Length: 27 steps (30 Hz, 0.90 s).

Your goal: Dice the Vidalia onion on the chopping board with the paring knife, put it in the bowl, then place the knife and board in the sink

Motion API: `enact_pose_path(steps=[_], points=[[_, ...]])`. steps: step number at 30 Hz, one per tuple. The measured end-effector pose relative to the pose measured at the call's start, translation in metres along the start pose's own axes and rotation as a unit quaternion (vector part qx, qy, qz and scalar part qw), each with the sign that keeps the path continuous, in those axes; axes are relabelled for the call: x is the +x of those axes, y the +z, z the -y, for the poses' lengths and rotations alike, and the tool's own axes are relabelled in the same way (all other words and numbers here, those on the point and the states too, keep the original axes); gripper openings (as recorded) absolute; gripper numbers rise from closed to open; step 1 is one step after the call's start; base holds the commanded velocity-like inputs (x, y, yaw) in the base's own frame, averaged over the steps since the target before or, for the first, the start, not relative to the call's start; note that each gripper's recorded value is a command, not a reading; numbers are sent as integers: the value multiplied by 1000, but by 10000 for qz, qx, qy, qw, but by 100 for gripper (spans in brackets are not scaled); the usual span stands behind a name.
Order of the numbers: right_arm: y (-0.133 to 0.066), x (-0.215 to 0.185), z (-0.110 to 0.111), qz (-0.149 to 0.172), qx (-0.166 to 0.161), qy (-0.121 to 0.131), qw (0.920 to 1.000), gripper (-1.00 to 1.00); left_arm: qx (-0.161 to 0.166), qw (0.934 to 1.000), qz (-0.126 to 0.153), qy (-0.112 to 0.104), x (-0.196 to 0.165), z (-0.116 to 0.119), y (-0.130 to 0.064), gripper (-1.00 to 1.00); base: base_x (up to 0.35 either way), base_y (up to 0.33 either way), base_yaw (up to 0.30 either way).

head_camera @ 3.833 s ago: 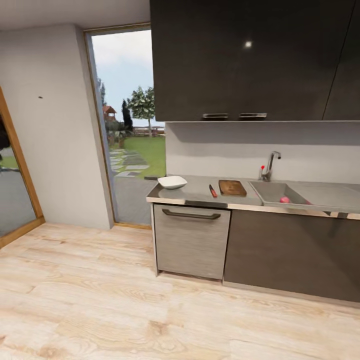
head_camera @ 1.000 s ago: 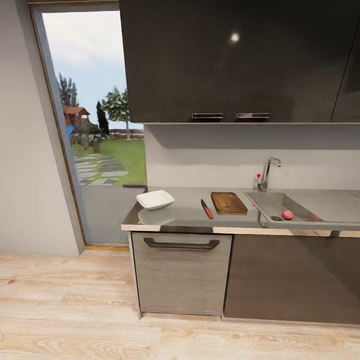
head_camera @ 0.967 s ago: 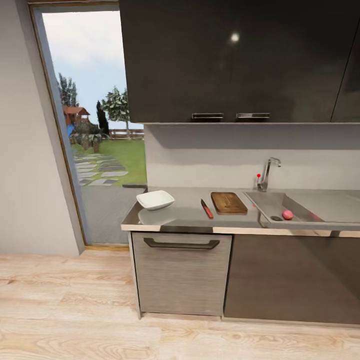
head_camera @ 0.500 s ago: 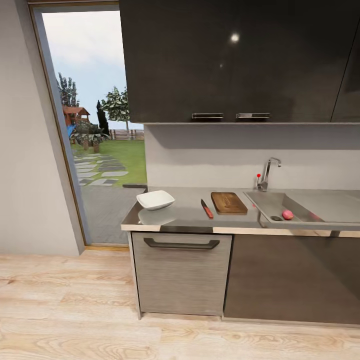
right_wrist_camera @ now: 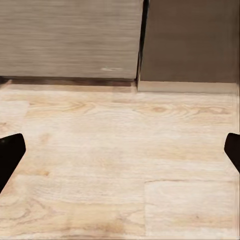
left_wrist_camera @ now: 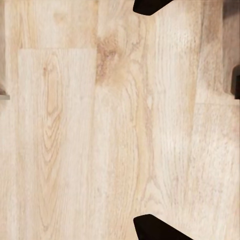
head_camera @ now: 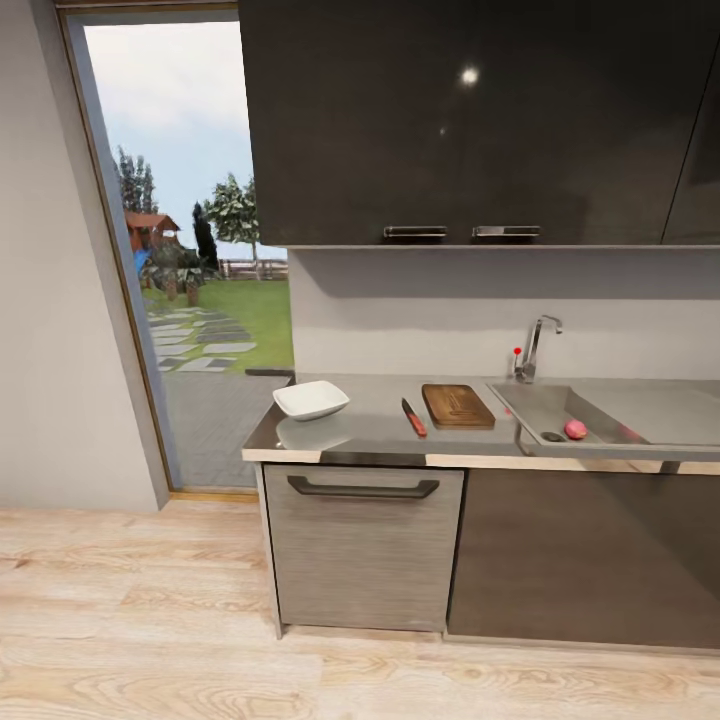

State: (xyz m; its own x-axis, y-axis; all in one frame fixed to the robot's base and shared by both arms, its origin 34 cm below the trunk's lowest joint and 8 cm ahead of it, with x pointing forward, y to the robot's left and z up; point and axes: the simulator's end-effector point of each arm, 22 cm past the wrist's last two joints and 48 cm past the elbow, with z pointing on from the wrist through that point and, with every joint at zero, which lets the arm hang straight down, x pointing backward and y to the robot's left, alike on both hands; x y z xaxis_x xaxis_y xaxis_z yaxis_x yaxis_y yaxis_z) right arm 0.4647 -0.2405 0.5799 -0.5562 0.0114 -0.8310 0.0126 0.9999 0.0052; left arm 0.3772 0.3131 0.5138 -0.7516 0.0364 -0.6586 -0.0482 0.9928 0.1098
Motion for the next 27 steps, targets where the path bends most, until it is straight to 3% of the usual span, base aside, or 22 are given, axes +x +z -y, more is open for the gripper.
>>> enact_pose_path(steps=[2, 6, 14, 20, 27], points=[[6, -24, 15, 136, 350, 13, 9993, 100, 2, 10000, -9, 2, 1, 0, 0, 100, 0, 0, 0], [13, -60, 28, 137, 747, 54, 9971, 100, 5, 10000, -13, 3, 1, 1, 0, 100, 0, 0, 0], [13, -141, 26, 377, 885, 141, 9953, 100, 33, 10000, -22, -5, 2, 5, -1, 100, 0, 0, 0], [-7, -215, 23, 488, 1151, -185, 9920, 100, 38, 10000, -23, -6, 2, 6, -1, 100, 0, 0, 0], [-25, -285, 5, 803, 1362, -199, 9872, 100, 39, 10000, -23, -5, 2, 6, -1, 100, 0, 0, 0]])
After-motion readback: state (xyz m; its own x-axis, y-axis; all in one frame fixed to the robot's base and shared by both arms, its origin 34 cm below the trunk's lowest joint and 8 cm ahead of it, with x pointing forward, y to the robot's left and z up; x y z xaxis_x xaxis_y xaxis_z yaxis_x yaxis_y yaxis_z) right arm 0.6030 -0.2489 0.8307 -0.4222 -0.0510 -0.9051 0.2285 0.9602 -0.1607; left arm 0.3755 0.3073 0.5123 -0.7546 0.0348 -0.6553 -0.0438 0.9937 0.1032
